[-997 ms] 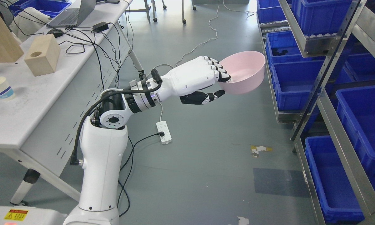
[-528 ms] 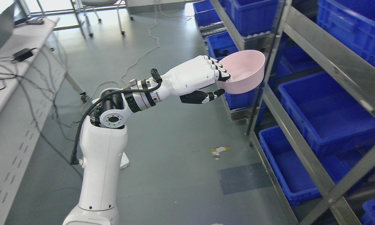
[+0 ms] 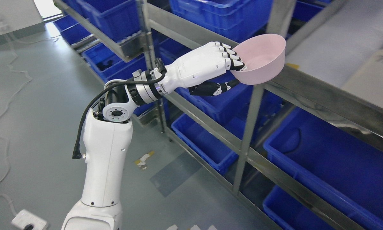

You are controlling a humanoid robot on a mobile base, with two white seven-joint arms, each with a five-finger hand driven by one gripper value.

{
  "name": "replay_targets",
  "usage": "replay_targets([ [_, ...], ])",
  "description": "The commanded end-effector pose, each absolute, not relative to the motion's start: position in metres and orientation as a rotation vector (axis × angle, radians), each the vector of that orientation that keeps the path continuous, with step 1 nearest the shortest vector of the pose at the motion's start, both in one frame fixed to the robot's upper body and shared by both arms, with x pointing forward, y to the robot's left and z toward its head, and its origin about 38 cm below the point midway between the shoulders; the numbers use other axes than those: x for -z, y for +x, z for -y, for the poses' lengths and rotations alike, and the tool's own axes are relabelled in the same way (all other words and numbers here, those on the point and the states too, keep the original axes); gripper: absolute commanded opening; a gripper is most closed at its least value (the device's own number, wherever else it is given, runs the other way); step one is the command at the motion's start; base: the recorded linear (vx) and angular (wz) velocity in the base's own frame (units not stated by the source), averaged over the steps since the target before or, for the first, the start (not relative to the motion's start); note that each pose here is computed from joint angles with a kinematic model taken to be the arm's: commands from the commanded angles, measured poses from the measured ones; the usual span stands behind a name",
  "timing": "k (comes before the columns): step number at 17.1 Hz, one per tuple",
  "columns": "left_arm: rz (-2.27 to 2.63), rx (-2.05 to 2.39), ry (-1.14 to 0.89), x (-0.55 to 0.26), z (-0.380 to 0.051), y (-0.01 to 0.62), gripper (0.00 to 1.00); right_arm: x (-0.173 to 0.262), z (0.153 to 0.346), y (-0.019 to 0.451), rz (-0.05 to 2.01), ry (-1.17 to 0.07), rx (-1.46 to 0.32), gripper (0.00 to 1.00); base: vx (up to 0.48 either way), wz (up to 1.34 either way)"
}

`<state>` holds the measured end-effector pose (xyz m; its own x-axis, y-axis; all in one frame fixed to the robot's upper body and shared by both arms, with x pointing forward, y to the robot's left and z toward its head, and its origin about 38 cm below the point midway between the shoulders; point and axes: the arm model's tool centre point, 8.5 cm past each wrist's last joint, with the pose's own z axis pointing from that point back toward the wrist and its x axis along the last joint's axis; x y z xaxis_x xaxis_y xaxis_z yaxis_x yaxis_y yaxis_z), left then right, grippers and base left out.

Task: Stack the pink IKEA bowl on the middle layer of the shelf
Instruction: 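Move the pink bowl over the pink bowl stack on the tray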

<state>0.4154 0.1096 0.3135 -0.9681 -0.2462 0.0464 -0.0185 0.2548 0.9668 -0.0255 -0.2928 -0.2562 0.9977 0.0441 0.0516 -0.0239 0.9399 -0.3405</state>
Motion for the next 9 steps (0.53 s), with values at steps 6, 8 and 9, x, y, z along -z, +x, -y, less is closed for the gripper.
replay_targets([
  [6, 2.206, 1.883, 0.575, -0.372, -0.149, 0.439, 0.04, 0.255, 0.304, -0.019, 0.078, -0.363, -0.038, 1.00, -0.061, -1.25],
  [8, 2.117, 1.913, 0.692, -0.387, -0.156, 0.450, 0.04, 0.255, 0.304, -0.019, 0.078, -0.363, -0.040, 1.00, -0.007, -1.07],
  [9, 2.049, 1.939, 0.758, -0.396, -0.163, 0.457, 0.04, 0.255, 0.304, -0.019, 0.078, -0.363, -0.040, 1.00, 0.002, -0.87],
])
